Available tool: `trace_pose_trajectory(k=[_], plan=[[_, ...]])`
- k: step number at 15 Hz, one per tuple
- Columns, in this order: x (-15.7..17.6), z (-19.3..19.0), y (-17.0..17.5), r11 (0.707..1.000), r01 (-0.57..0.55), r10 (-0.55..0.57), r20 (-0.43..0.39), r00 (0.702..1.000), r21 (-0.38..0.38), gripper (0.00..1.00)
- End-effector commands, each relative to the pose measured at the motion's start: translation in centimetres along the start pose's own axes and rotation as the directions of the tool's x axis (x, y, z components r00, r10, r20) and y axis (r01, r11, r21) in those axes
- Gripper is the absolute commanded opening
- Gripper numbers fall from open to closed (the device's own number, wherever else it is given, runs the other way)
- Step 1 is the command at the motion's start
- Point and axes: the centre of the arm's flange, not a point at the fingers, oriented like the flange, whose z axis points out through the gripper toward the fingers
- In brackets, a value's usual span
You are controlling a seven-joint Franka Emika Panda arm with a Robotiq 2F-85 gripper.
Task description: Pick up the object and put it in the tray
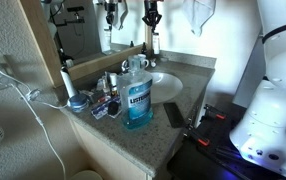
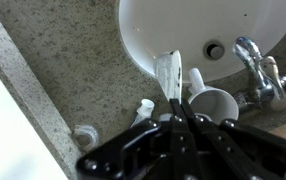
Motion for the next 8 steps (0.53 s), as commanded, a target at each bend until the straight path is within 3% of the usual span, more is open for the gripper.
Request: trace_pose_trajectory(k=[1, 8], plan=[[-3.2, -4.9, -3.7, 0.999, 0.025, -0.025, -0.019, 0.999, -0.037, 0.01], [-6.3, -6.3, -14.6, 0.982, 0.185, -0.189, -0.098, 0.977, -0.047, 0.01]])
